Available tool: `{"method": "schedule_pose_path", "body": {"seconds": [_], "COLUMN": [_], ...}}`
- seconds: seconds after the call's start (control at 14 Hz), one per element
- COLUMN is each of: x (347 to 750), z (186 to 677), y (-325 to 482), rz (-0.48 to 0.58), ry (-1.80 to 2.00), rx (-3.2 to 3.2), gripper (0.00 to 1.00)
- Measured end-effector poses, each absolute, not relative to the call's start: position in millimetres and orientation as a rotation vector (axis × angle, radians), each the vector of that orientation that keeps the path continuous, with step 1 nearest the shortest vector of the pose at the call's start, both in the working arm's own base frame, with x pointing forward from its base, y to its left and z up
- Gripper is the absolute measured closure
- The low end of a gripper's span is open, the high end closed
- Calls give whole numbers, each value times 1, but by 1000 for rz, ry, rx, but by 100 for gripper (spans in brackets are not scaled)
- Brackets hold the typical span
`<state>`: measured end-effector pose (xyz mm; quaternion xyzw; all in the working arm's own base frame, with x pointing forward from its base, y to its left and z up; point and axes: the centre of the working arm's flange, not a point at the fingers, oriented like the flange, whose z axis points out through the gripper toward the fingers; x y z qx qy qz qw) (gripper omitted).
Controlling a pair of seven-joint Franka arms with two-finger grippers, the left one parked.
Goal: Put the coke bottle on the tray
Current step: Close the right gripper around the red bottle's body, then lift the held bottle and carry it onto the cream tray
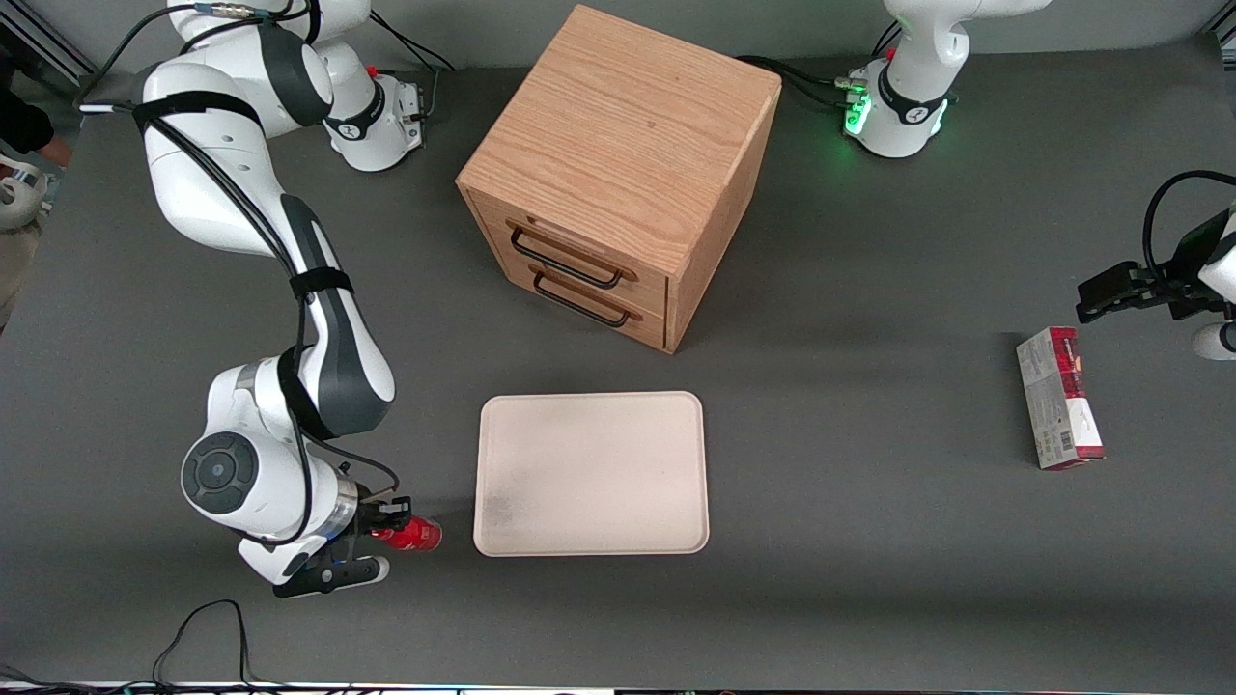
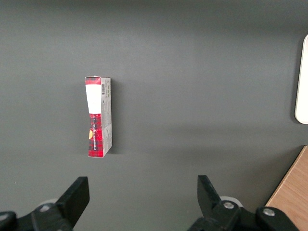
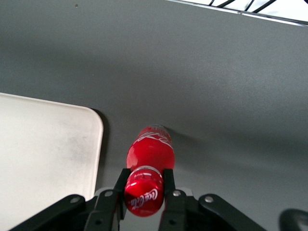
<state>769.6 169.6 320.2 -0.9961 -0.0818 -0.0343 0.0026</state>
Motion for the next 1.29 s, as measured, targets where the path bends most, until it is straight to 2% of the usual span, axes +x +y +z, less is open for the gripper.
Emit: {"method": "schedule_pose_path", "body": {"seconds": [0.21,0.36,0.57,0.79,0.93,1.29], "x": [771,771,755,728,710,691], "z": [323,343,417,504,543,564], "y": [167,165,162,160,163,213], "rz": [-121,-132,-99,-119,-122,-160], "ry": [-268,-271,-272,-275,-288,-393], "rx": [-3143,-3156,-3161,-3154,-3146,-3064], "gripper": [69,69,69,69,69,69]}}
